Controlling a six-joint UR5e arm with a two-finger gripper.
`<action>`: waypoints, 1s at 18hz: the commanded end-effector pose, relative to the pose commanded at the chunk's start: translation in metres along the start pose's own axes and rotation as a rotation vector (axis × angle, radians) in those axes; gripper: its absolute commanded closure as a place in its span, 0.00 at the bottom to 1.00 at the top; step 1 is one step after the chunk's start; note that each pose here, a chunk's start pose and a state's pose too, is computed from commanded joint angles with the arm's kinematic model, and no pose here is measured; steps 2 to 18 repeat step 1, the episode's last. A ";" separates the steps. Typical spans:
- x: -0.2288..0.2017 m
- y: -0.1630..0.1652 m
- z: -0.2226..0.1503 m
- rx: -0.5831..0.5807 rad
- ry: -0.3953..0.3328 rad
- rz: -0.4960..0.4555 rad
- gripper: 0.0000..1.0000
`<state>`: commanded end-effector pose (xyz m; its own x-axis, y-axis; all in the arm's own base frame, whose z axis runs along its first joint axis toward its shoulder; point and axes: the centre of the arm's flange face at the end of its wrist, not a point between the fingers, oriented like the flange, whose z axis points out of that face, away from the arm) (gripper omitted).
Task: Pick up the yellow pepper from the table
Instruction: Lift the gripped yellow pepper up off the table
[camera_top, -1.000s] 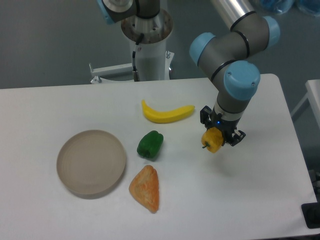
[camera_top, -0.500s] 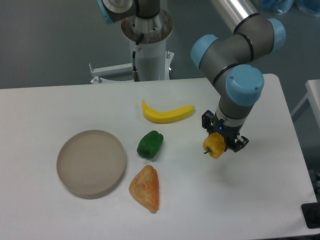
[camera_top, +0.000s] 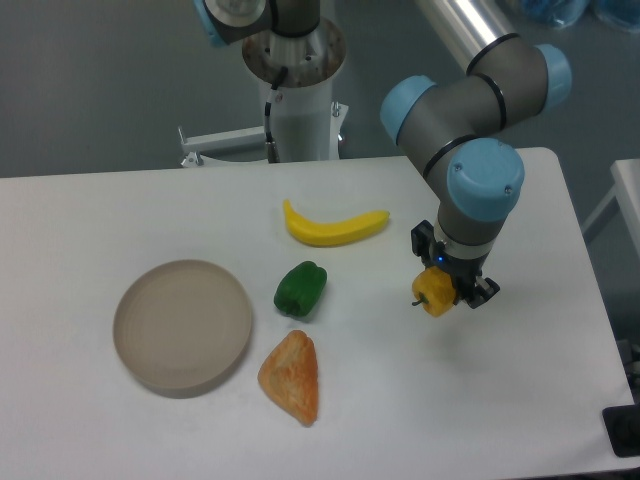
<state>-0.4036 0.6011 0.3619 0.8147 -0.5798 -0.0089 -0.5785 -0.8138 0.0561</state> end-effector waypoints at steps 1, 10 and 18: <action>0.000 0.000 0.001 0.001 0.002 0.000 0.84; 0.000 0.000 0.001 0.001 0.002 0.000 0.84; 0.000 0.000 0.001 0.001 0.002 0.000 0.84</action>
